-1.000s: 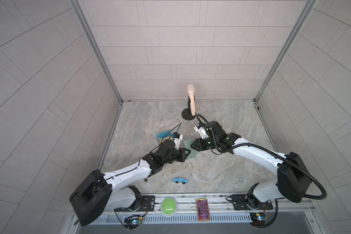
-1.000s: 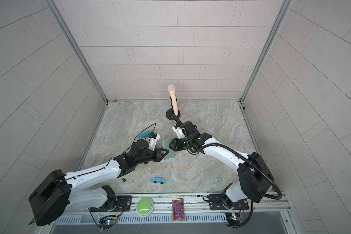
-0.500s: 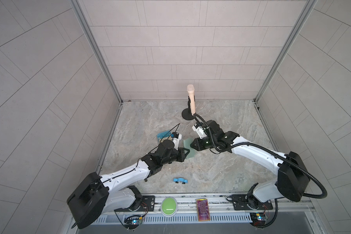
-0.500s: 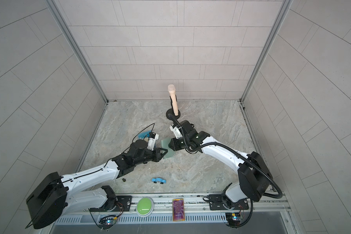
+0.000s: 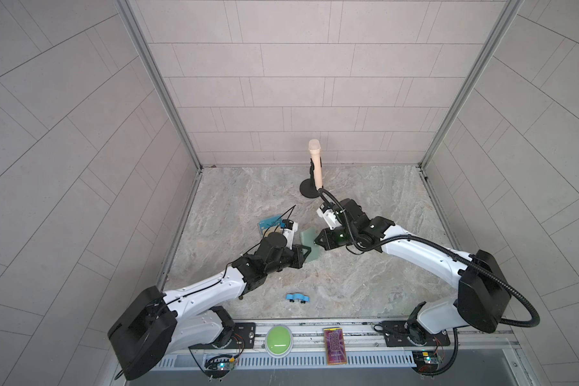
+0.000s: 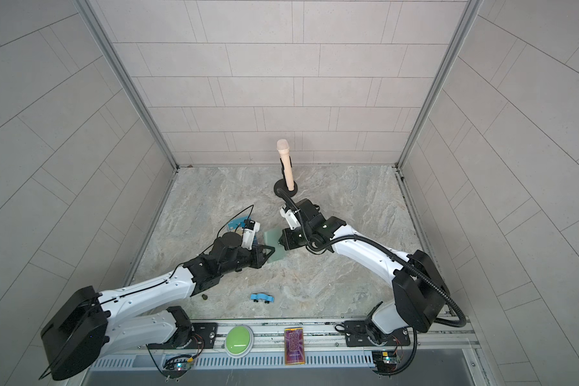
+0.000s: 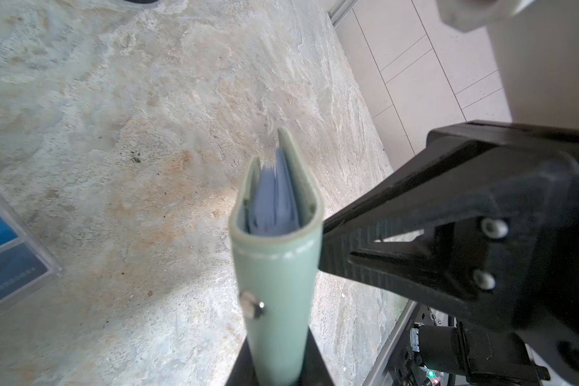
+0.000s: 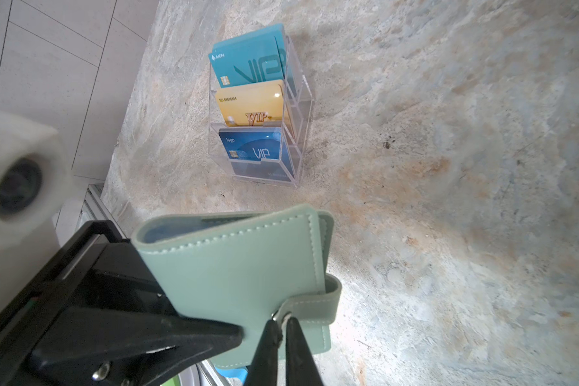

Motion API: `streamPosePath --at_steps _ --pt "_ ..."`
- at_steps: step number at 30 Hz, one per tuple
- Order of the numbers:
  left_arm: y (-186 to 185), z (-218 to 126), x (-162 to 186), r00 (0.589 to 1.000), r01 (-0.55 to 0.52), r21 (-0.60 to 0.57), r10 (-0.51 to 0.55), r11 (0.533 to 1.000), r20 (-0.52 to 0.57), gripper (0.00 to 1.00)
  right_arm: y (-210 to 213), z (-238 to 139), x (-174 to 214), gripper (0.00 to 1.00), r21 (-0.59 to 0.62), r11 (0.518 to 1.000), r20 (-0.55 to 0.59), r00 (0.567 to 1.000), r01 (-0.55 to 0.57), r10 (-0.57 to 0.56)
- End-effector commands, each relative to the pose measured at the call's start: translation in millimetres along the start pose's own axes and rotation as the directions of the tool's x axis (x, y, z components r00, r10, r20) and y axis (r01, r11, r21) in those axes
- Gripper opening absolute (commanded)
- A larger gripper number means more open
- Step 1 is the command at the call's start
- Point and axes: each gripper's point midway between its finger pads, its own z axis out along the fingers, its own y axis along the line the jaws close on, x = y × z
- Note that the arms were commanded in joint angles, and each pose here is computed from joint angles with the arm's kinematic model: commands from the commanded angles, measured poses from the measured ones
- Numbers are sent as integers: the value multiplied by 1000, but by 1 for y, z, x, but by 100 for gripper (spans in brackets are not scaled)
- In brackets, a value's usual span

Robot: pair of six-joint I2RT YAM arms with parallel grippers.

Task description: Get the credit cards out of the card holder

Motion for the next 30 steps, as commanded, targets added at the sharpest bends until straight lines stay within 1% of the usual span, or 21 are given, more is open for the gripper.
streamPosePath --at_steps 1,4,7,18,27,30 --pt "-12 -7 -16 996 -39 38 36 999 79 8 -15 -5 1 7 85 996 1 1000 -10 10" --pt "-10 -8 -16 996 -36 32 33 999 86 8 -15 -6 0 2 86 996 6 1000 -13 13" --pt "-10 -9 -17 995 -36 29 33 999 92 8 -15 -6 0 0 84 996 11 1000 -15 14" --pt "-4 -13 -16 994 -53 -6 53 999 96 5 -23 -19 -5 0 81 997 51 999 -19 15" --pt "-8 -16 -19 993 -72 2 71 997 99 5 -25 -22 -4 0 46 999 46 999 -15 13" --pt "-17 -21 -23 991 -95 27 92 995 101 5 -30 -21 -5 0 42 999 52 998 -29 27"
